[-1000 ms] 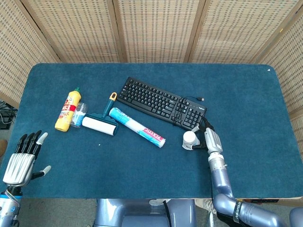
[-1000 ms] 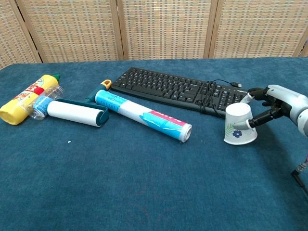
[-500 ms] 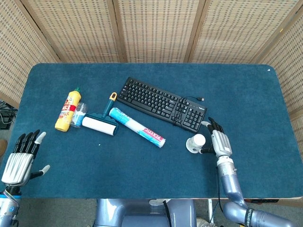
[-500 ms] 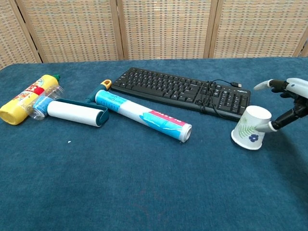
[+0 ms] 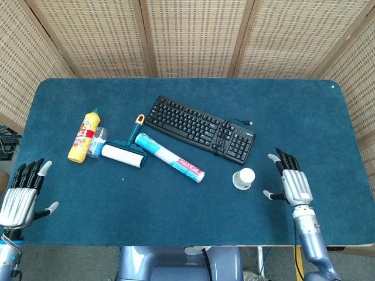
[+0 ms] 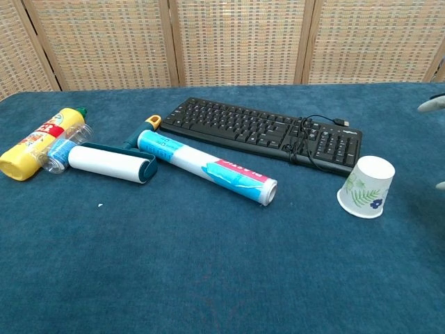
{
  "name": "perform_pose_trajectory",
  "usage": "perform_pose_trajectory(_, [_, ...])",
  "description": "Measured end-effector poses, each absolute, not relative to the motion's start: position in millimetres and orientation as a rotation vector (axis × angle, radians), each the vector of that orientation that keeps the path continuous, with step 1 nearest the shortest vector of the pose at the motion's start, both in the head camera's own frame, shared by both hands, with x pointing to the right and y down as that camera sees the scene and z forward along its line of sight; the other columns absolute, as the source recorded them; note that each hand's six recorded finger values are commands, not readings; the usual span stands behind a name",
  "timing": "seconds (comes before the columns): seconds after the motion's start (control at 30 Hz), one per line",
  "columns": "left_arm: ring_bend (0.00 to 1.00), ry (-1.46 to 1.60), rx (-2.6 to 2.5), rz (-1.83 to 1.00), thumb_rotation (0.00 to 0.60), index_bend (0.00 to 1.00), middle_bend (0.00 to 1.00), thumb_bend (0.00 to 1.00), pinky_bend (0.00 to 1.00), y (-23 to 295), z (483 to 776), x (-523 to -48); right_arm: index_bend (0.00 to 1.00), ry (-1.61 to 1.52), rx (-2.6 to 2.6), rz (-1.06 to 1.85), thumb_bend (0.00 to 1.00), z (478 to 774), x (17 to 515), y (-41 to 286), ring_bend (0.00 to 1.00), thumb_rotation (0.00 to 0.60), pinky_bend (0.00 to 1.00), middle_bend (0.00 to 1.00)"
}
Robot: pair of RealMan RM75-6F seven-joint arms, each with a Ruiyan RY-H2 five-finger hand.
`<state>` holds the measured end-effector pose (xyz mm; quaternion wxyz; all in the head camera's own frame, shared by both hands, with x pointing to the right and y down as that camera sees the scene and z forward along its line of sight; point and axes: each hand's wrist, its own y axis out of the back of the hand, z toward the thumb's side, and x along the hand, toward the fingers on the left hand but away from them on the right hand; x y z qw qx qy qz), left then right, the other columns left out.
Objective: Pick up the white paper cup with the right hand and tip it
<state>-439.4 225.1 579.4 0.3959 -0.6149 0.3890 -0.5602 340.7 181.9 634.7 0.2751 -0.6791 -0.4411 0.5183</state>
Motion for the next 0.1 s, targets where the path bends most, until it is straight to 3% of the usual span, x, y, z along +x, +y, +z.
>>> perform_pose_trajectory(0.1, [0.00,0.989,-1.552,-1.425,0.600,0.00,0.00,0.18,0.00,224.9,579.8,-441.0,0.11,-1.118,-1.736,1.375,0.23,621.5,351.1,191.3,0.00,0.600,0.00,0.00])
